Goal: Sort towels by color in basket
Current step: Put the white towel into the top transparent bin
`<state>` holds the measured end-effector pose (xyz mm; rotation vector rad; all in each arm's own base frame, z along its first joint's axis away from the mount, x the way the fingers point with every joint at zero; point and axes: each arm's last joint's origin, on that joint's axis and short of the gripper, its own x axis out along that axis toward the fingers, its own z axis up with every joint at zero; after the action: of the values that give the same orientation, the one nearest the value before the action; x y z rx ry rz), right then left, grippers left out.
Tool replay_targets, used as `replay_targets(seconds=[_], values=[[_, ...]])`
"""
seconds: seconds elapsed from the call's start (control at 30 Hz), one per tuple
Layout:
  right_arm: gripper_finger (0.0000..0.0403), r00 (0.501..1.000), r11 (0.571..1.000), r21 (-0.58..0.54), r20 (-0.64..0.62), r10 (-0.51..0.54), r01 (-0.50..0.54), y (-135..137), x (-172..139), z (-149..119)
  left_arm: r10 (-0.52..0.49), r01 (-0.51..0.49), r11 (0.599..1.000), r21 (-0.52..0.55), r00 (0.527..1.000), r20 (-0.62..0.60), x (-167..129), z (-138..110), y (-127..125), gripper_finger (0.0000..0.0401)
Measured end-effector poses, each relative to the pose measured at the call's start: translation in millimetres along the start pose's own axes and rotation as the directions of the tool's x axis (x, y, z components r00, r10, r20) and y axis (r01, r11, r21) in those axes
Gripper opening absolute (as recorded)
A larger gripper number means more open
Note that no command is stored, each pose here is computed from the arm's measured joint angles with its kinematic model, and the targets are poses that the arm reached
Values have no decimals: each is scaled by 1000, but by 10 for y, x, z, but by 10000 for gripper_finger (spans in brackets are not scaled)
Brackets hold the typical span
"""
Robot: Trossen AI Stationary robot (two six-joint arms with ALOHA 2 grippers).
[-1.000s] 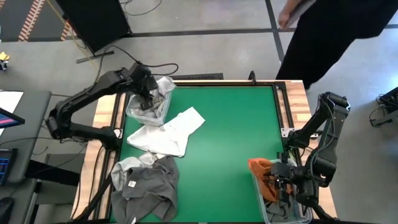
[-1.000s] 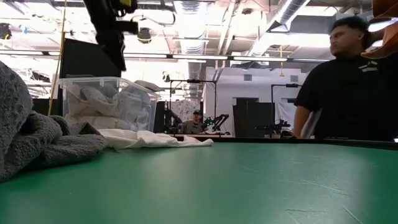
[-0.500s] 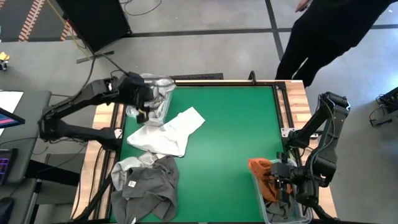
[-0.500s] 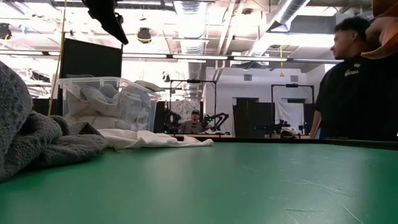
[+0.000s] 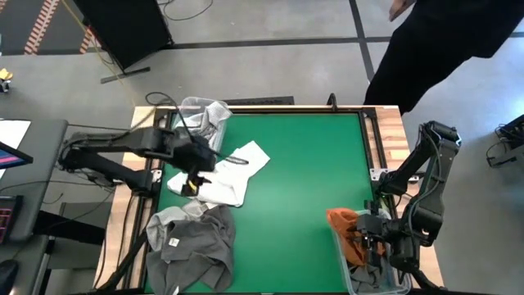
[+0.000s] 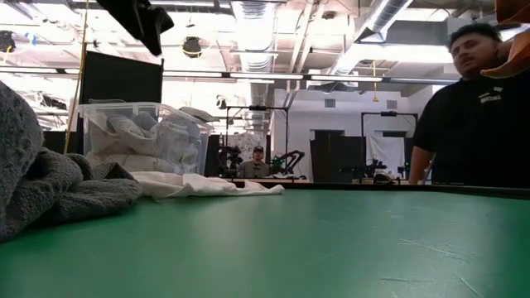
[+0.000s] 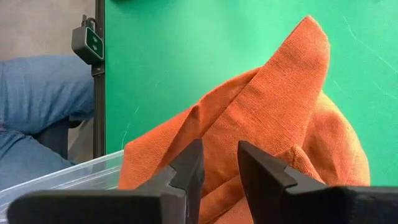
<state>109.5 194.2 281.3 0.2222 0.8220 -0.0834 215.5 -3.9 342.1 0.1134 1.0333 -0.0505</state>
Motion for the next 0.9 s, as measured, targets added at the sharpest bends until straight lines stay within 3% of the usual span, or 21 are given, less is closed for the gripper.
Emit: replay_targets(seconds=[0.2,0.43,0.9], values=[[128,1000,1000,5,2,6,-6,7,0,2,116,-105,991,82,983,-143,426,70,-144,196],[128,1000,1000,10,4,12,-12,13,0,5,138,-107,986,129,954,-264,802,47,-215,196],[128,1000,1000,13,5,17,-17,19,-1,5,151,-111,984,143,940,-306,1137,-207,-240,196]])
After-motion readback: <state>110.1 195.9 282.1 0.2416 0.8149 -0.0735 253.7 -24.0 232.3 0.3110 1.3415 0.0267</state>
